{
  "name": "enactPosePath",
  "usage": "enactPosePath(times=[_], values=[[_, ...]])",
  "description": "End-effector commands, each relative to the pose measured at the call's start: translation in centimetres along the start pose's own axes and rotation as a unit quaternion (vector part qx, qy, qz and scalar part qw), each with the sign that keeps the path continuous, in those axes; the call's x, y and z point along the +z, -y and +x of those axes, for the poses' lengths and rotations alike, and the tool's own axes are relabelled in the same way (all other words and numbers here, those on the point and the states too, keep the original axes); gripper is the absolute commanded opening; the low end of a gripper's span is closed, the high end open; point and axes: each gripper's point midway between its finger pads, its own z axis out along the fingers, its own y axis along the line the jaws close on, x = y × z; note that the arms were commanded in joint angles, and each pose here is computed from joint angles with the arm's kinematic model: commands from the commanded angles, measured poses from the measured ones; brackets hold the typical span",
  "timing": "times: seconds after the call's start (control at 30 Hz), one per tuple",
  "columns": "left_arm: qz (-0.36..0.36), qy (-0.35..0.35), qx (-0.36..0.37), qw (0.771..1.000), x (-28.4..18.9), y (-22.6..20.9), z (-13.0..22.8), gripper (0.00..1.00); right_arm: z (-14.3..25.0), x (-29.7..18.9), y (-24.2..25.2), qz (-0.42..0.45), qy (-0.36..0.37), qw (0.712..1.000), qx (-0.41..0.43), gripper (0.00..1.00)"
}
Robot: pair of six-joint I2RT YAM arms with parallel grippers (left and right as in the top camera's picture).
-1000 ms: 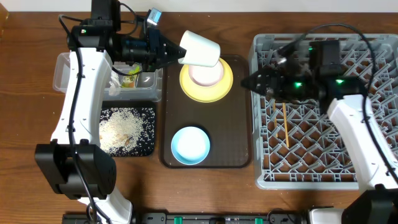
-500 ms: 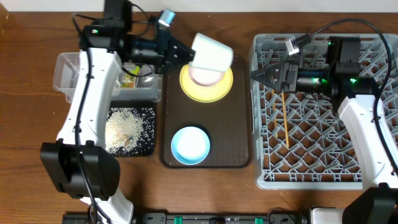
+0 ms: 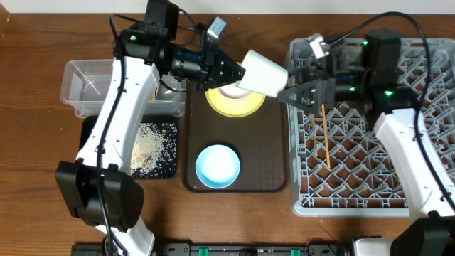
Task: Sort waste into correct bins and load items into the dishwasher rack
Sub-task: 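Reach the right gripper to the white cup and grasp it from the left gripper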
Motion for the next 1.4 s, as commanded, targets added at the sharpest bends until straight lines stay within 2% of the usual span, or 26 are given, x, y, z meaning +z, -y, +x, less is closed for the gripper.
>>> enactPosePath(times=[0.0,0.1,0.13,0.3,0.53,0.87,1.0,1.1,1.2,1.37], values=[[0.009,-0.005,0.018,1.0,0.2,0.5,0.2,0.06,-0.1,0.9,-2.1,-0.03,-0.014,0.998,-0.044,0.99],[0.009,-0.005,0.017,1.0,0.2,0.5,0.2,0.06,-0.4,1.2,-2.3,-0.032,-0.015,0.997,-0.069,0.94],[0.009,-0.005,0.018,1.0,0.2,0.5,0.2,0.06,-0.6,1.2,-2.2,-0.028,-0.013,0.997,-0.076,0.88],[0.009,-0.005,0.018,1.0,0.2,0.5,0.2,0.06,-1.0,1.2,-1.2,0.002,-0.004,0.997,-0.076,0.74],[0.009,-0.006,0.021,1.0,0.3,0.5,0.2,0.06,-1.6,1.3,0.2,0.045,0.01,0.996,-0.081,0.8],[0.009,-0.006,0.021,1.0,0.3,0.4,0.2,0.06,-2.1,1.3,0.3,0.053,0.016,0.993,-0.103,0.75],[0.009,-0.006,0.021,1.0,0.3,0.4,0.2,0.06,-2.2,1.3,0.3,0.052,0.016,0.993,-0.106,0.65],[0.008,-0.006,0.021,1.0,0.3,0.4,0.2,0.07,-2.2,1.3,0.2,0.05,0.015,0.993,-0.106,0.54],[-0.005,-0.002,0.021,1.0,0.3,0.0,0.1,0.13,-2.2,1.3,0.2,0.051,0.015,0.993,-0.104,0.51],[-0.037,0.007,0.021,0.999,0.2,-1.1,-0.3,0.35,-2.2,1.3,0.3,0.052,0.016,0.993,-0.105,0.46]])
